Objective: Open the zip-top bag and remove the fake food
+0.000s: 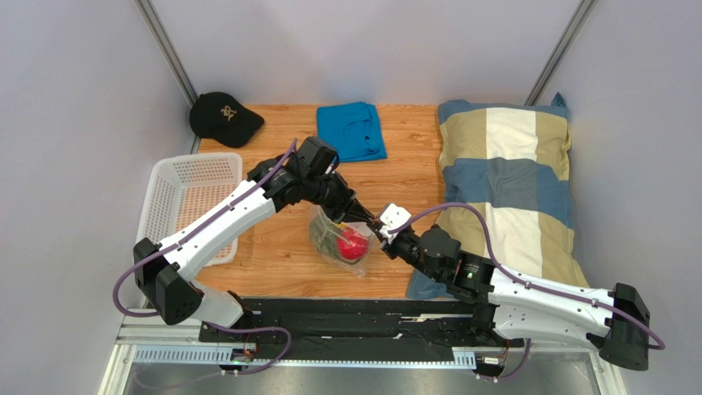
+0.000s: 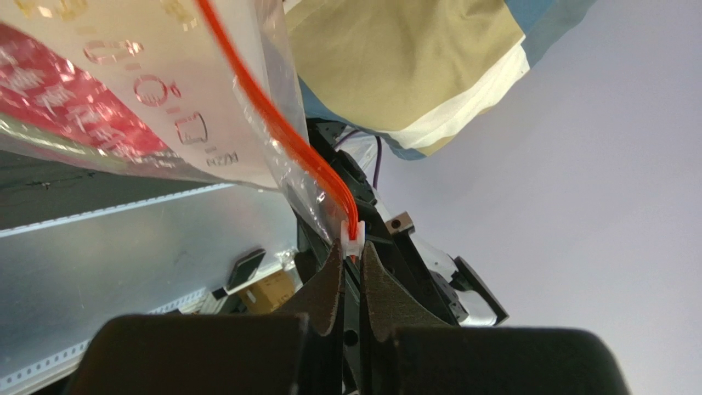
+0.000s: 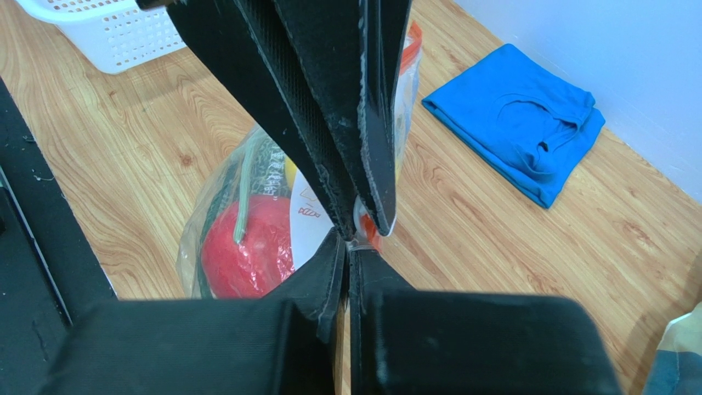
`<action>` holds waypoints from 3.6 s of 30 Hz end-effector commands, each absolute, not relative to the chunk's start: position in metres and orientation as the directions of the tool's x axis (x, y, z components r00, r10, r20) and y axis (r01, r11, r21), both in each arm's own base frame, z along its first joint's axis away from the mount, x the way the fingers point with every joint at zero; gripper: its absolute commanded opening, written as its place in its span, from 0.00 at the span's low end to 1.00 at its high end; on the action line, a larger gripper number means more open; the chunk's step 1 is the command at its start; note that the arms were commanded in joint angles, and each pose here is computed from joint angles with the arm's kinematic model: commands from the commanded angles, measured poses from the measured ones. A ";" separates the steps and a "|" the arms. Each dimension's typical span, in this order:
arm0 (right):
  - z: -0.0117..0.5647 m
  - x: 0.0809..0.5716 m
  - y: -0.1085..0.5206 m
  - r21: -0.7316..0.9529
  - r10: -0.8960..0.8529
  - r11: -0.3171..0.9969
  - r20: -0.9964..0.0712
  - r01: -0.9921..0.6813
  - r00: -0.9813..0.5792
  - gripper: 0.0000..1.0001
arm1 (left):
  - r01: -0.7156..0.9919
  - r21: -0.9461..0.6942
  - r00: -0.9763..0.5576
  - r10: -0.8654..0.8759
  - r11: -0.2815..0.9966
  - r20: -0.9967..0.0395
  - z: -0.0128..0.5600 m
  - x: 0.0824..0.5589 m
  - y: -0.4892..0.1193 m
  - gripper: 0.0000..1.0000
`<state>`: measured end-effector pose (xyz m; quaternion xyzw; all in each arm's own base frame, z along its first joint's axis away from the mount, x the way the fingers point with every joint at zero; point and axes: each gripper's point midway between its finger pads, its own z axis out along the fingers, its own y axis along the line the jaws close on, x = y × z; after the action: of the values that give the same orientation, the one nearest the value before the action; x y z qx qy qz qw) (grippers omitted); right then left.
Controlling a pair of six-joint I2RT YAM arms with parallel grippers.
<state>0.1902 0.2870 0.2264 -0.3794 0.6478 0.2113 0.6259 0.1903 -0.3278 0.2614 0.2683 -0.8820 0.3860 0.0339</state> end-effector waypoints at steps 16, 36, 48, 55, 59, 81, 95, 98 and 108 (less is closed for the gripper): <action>0.270 0.172 0.266 -0.172 -0.082 0.597 -0.985 -0.784 0.153 0.00 | -0.508 -0.661 -0.820 -0.546 0.552 0.173 0.247 0.219 -0.293 0.00; 0.236 0.183 0.233 -0.114 -0.120 0.694 -0.992 -0.711 0.042 0.00 | -0.378 -0.622 -0.694 -0.654 0.686 -0.300 0.243 0.325 -0.180 0.00; 0.231 0.190 0.231 -0.098 -0.163 0.708 -0.986 -0.699 -0.027 0.06 | -0.179 -0.644 -0.718 -0.546 0.744 -0.431 0.279 0.366 -0.190 0.00; 0.215 0.174 0.226 0.002 -0.182 0.697 -0.967 -0.717 -0.180 0.15 | -0.083 -0.664 -0.810 -0.439 0.743 -0.389 0.265 0.348 -0.229 0.00; 0.206 0.175 0.225 0.007 -0.187 0.706 -0.963 -0.708 -0.195 0.00 | -0.075 -0.667 -0.864 -0.382 0.741 -0.327 0.259 0.318 -0.240 0.15; 0.233 0.182 0.224 0.100 -0.069 0.761 -0.970 -0.641 -0.234 0.00 | 0.411 -0.687 -0.865 0.019 0.600 -0.501 0.258 0.241 -0.340 0.32; 0.233 0.182 0.222 0.087 -0.074 0.757 -0.973 -0.648 -0.218 0.00 | 0.395 -0.674 -0.869 0.015 0.624 -0.495 0.244 0.254 -0.350 0.40; 0.233 0.182 0.222 0.082 -0.078 0.756 -0.974 -0.649 -0.213 0.00 | 0.390 -0.674 -0.872 0.017 0.627 -0.489 0.242 0.253 -0.351 0.41; 0.238 0.182 0.228 0.080 -0.080 0.742 -0.975 -0.665 -0.207 0.00 | 0.319 -0.695 -0.908 -0.002 0.645 -0.419 0.229 0.259 -0.360 0.42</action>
<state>0.1787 0.2216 0.2094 -0.2608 0.7550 0.2354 0.5536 0.2509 -0.3480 0.2064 -0.0902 -0.8986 0.3905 -0.1787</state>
